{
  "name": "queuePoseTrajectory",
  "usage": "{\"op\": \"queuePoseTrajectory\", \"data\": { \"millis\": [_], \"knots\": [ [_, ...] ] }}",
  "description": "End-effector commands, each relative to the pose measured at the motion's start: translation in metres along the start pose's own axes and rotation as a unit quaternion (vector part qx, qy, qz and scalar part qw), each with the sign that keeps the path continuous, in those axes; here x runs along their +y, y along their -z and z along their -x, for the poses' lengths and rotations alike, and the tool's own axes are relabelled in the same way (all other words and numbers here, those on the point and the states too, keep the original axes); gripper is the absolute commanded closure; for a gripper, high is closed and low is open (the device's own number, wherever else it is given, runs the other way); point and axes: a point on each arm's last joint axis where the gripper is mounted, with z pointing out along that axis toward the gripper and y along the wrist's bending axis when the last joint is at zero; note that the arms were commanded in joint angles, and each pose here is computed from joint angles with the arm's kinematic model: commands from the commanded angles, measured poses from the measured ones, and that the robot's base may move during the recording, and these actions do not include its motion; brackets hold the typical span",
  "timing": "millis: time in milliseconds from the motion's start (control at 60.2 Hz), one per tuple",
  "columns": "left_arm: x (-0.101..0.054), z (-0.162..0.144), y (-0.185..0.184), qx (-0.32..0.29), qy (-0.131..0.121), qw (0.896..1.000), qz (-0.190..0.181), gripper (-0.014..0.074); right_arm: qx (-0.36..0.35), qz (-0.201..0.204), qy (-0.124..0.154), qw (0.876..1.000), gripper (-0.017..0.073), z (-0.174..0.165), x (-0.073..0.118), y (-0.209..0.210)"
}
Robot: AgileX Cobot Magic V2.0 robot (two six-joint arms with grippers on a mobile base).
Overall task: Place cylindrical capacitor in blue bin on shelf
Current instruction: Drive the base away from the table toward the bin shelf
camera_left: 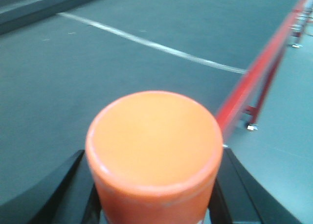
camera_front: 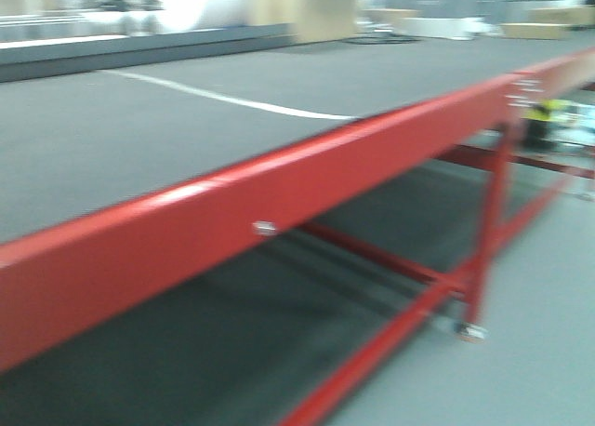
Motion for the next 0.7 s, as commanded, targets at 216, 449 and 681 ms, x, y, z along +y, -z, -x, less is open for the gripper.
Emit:
{"op": "queuePoseTrajectory", "data": {
  "millis": [216, 449, 681],
  "knots": [
    [-0.0004, 0.0023, 0.0033, -0.013, -0.002, 1.000, -0.004, 0.0704, -0.017, -0.002, 0.003, 1.000, 0.0721, 0.0040, -0.0001, 0.0030],
    [-0.0004, 0.0023, 0.0033, -0.013, -0.002, 1.000, -0.004, 0.0704, -0.017, -0.002, 0.003, 1.000, 0.0721, 0.0040, -0.0001, 0.0030],
    [-0.0004, 0.0023, 0.0033, -0.013, -0.002, 1.000, -0.004, 0.0704, -0.017, -0.002, 0.003, 1.000, 0.0721, 0.0040, -0.0001, 0.0030]
  ]
}}
